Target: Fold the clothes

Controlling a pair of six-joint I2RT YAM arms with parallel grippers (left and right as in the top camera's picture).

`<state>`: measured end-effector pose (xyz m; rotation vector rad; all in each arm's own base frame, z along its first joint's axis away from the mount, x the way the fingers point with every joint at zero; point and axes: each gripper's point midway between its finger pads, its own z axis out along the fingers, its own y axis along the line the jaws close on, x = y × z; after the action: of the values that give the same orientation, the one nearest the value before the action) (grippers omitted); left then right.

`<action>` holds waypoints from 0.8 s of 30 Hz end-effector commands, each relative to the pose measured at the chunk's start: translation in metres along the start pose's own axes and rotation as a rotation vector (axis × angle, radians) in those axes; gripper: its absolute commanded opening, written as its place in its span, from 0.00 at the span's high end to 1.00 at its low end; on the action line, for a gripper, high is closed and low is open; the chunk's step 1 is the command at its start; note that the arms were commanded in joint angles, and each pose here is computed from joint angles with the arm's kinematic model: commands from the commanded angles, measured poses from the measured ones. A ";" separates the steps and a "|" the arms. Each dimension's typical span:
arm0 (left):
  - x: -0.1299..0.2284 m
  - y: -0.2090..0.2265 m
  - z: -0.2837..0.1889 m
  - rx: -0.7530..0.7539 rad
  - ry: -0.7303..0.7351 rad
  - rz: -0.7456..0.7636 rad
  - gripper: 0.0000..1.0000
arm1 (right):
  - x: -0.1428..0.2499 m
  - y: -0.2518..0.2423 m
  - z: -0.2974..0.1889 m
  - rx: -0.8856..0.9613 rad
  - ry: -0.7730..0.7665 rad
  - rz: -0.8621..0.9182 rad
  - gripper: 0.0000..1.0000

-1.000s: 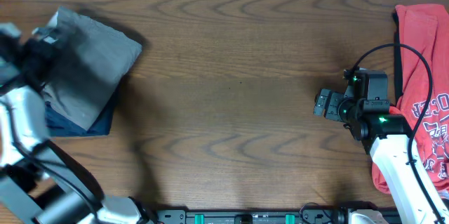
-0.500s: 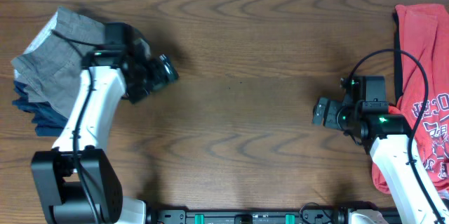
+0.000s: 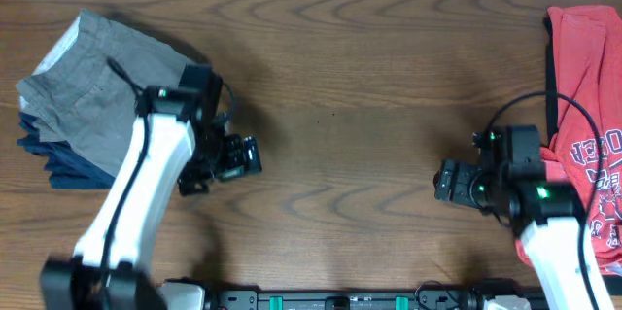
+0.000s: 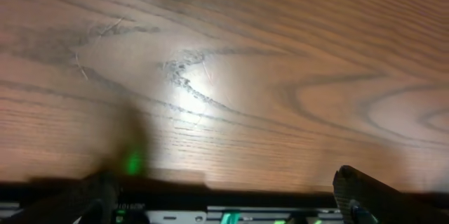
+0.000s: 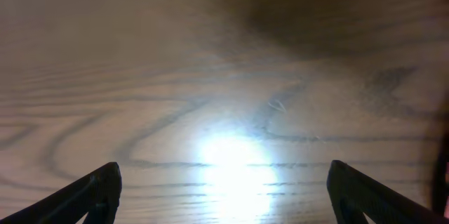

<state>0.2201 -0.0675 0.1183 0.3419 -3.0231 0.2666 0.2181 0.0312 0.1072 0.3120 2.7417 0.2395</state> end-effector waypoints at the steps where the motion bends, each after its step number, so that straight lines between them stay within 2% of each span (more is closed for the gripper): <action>1: 0.005 0.006 -0.017 -0.025 -0.166 0.073 0.01 | -0.008 0.003 -0.025 -0.009 -0.151 0.014 0.07; 7: -0.009 0.011 -0.073 -0.030 -0.724 0.163 0.03 | -0.021 -0.001 -0.069 -0.033 -0.470 0.001 0.01; 10: -0.003 0.014 -0.087 0.027 -0.890 0.166 0.02 | -0.021 -0.007 -0.076 -0.031 -0.547 0.011 0.01; 16: 0.017 0.024 -0.091 0.077 -0.980 0.165 0.02 | -0.012 -0.010 -0.071 -0.025 -0.523 0.009 0.01; 24: 0.020 0.026 -0.091 0.078 -0.982 0.165 0.02 | 0.002 -0.016 -0.063 0.004 -0.455 0.007 0.01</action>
<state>0.2009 -0.0329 0.2060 0.3078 -4.0165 0.3370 0.1916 0.0099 0.1639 0.3180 2.2822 0.1553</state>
